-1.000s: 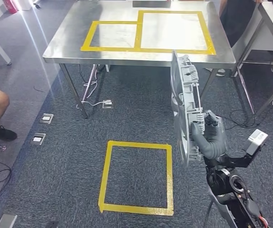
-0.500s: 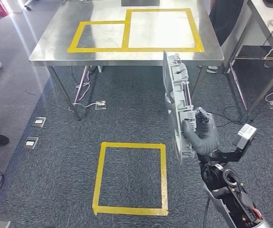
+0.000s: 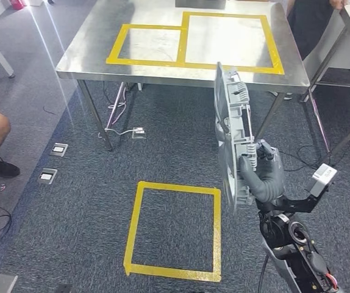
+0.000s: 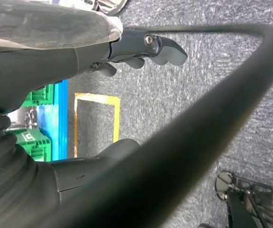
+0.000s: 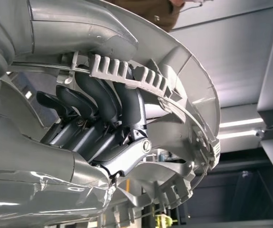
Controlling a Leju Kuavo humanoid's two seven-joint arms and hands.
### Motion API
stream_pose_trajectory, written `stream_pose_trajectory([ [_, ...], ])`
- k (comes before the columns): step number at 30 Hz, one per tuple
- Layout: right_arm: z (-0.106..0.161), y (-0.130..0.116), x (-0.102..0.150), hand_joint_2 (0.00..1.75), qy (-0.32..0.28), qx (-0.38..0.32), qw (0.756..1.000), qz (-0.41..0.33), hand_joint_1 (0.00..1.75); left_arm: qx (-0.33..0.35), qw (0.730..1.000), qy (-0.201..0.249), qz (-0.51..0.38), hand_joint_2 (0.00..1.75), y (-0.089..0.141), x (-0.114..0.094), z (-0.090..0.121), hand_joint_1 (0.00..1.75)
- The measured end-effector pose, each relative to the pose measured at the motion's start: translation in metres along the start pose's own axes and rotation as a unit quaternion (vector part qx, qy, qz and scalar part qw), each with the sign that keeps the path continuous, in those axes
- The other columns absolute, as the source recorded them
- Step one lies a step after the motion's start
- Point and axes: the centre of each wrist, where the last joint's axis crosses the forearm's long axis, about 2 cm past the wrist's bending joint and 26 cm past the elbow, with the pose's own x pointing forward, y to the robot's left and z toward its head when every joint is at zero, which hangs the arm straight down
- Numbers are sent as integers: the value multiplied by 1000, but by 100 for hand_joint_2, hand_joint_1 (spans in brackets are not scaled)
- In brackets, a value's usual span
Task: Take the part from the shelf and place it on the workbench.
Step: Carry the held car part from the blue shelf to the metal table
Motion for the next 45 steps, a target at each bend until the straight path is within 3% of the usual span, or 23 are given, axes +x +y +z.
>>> stream_pose_trajectory([
  [45,-4,-1,2,175,-3,4,1000,3,175,-3,1000,-5,-4,175,-2,1,0,0],
])
